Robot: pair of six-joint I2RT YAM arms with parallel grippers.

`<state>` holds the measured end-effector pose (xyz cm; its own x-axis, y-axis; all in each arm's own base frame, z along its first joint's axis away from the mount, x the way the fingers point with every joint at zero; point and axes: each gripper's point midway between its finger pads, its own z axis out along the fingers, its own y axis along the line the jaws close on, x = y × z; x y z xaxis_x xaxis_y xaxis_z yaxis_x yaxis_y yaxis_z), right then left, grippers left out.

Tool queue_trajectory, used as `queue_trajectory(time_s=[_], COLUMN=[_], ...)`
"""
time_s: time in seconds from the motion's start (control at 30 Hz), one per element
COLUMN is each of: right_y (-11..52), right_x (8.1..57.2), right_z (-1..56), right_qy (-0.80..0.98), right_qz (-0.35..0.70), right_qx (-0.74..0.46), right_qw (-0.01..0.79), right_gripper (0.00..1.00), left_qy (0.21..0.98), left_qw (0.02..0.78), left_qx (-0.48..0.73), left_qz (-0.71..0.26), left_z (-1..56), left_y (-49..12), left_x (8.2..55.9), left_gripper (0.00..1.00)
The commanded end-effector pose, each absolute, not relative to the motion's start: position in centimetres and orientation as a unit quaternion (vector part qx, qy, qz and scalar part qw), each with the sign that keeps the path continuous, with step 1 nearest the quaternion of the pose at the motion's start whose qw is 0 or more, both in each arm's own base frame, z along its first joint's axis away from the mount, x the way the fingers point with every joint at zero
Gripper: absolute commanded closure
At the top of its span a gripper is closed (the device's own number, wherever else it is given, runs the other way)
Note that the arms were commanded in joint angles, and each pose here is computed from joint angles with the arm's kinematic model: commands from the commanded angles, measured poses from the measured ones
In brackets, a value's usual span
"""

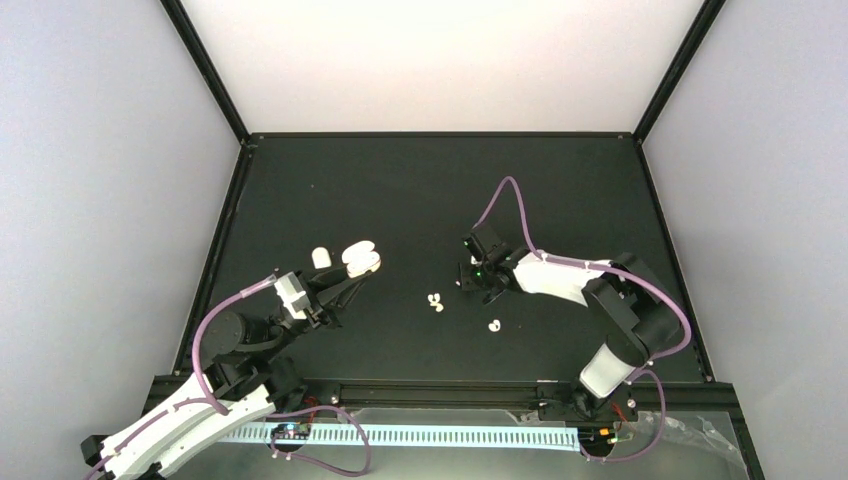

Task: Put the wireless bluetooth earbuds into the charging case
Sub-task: Adjust the earbud at the center of the board, then pick up the earbud from the center of the board.

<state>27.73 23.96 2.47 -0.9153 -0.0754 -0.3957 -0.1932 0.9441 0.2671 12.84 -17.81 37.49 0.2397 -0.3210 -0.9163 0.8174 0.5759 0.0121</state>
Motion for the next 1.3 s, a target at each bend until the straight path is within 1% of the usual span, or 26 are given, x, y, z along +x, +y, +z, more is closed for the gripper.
queue_trajectory(time_s=[0.0, 0.23, 0.47, 0.6, 0.73, 0.8, 0.87, 0.93, 0.97, 1.0, 1.1, 1.27], right_y=[22.9, 22.6, 25.2, 25.9, 26.2, 25.2, 24.6, 25.1, 25.2, 25.4, 26.3, 27.3], right_x=[28.7, 31.1, 32.7, 32.9, 33.4, 33.6, 33.5, 33.1, 33.0, 32.8, 32.7, 33.1], right_z=[1.2, 1.8, 2.6, 2.5, 4.0, 4.9, 6.0, 7.2, 7.8, 8.2, 8.9, 7.6], right_qy=[0.972, 0.972, 0.967, 0.965, 0.959, 0.961, 0.962, 0.960, 0.959, 0.959, 0.960, 0.972], right_qz=[0.126, 0.121, 0.150, 0.155, 0.163, 0.143, 0.130, 0.132, 0.127, 0.121, 0.113, 0.073], right_qx=[-0.065, -0.060, -0.092, -0.110, -0.125, -0.112, -0.103, -0.109, -0.111, -0.112, -0.105, -0.084], right_qw=[0.186, 0.193, 0.186, 0.179, 0.196, 0.207, 0.215, 0.223, 0.228, 0.231, 0.235, 0.208], right_gripper=[0.95, 0.95, 0.94, 0.92, 0.89, 0.88, 0.83, 0.72, 0.63, 0.59, 0.55, 0.55], left_qy=[0.473, 0.473, 0.473, 0.473, 0.471, 0.470, 0.470, 0.468, 0.468, 0.467, 0.465, 0.462], left_qw=[0.754, 0.755, 0.757, 0.758, 0.758, 0.759, 0.759, 0.761, 0.761, 0.761, 0.761, 0.761], left_qx=[0.254, 0.254, 0.255, 0.254, 0.254, 0.254, 0.254, 0.252, 0.252, 0.252, 0.252, 0.251], left_qz=[-0.379, -0.376, -0.371, -0.371, -0.372, -0.372, -0.372, -0.373, -0.372, -0.374, -0.376, -0.379], left_z=[38.7, 38.7, 38.6, 38.7, 38.8, 38.8, 38.8, 38.9, 38.9, 39.0, 39.1, 39.2], left_y=[-17.5, -17.5, -17.4, -17.3, -17.3, -17.3, -17.2, -17.1, -17.1, -17.1, -17.0, -16.9], left_x=[12.6, 12.7, 12.7, 12.7, 12.6, 12.6, 12.6, 12.5, 12.5, 12.4, 12.4, 12.2], left_gripper=[0.98, 0.98, 0.98, 0.99, 0.98, 0.98, 0.98, 0.98, 0.98, 0.98, 0.99, 0.99])
